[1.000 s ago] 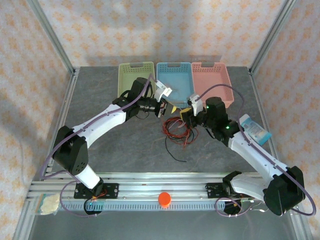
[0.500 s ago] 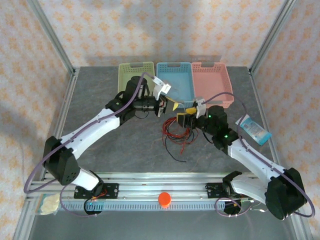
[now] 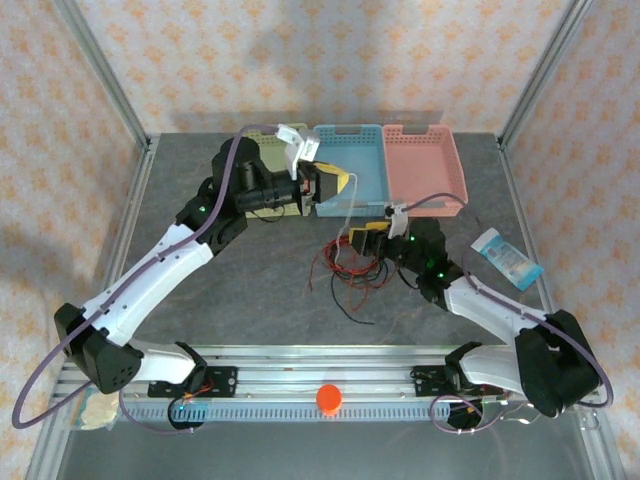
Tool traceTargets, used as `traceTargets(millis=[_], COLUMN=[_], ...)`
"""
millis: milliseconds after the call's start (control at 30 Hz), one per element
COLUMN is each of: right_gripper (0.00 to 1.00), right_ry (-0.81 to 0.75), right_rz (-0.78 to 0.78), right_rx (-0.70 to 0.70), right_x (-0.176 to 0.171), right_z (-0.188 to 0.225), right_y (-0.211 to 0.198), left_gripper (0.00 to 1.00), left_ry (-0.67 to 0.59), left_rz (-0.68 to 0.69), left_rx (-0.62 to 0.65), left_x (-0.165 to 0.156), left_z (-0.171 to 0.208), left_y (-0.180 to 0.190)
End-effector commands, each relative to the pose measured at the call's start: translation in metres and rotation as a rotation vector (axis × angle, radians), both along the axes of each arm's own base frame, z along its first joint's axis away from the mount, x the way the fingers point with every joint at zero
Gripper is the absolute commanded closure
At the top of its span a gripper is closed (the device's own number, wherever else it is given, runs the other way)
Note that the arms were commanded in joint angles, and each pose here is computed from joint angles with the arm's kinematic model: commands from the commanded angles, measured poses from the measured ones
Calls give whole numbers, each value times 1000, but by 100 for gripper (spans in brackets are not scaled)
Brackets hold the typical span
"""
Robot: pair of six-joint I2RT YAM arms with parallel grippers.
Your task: Untangle the cables
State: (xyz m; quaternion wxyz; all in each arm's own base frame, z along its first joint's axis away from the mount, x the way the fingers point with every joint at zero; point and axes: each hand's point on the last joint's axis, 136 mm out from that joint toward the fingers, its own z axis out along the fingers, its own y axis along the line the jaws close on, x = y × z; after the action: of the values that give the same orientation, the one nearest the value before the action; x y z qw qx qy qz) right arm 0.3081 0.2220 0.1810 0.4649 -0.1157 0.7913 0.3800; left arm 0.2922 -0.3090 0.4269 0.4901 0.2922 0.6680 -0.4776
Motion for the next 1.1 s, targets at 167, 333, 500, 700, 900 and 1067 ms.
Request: traceTargets(millis=[167,333,500,700,900,1067], right_gripper=[39,41,41,38,35,36], right_ry=[50,116,154,154,109,50], right_rz=[39,34,17,-8,-64,-169], right_rx=[72,82,58,68,76,49], right_x=[-1,-4,-6,-6,-10,-8], right_z=[-22,-47,-68,-67,-47,-22], right_y=[13,17,18,14,1,-21], left_gripper=[100,100,100,100,100,100], left_ry=[-122,-167,-220,-221,-175,-150], left_rz=[102,151,173,274,367,469], left_rx=[-121,-174,-221,-201,-184,-163], left_x=[-1,3,3,21,46,71], left_z=[76,114,152,162,146,129], left_y=[18,25,31,37,39,44])
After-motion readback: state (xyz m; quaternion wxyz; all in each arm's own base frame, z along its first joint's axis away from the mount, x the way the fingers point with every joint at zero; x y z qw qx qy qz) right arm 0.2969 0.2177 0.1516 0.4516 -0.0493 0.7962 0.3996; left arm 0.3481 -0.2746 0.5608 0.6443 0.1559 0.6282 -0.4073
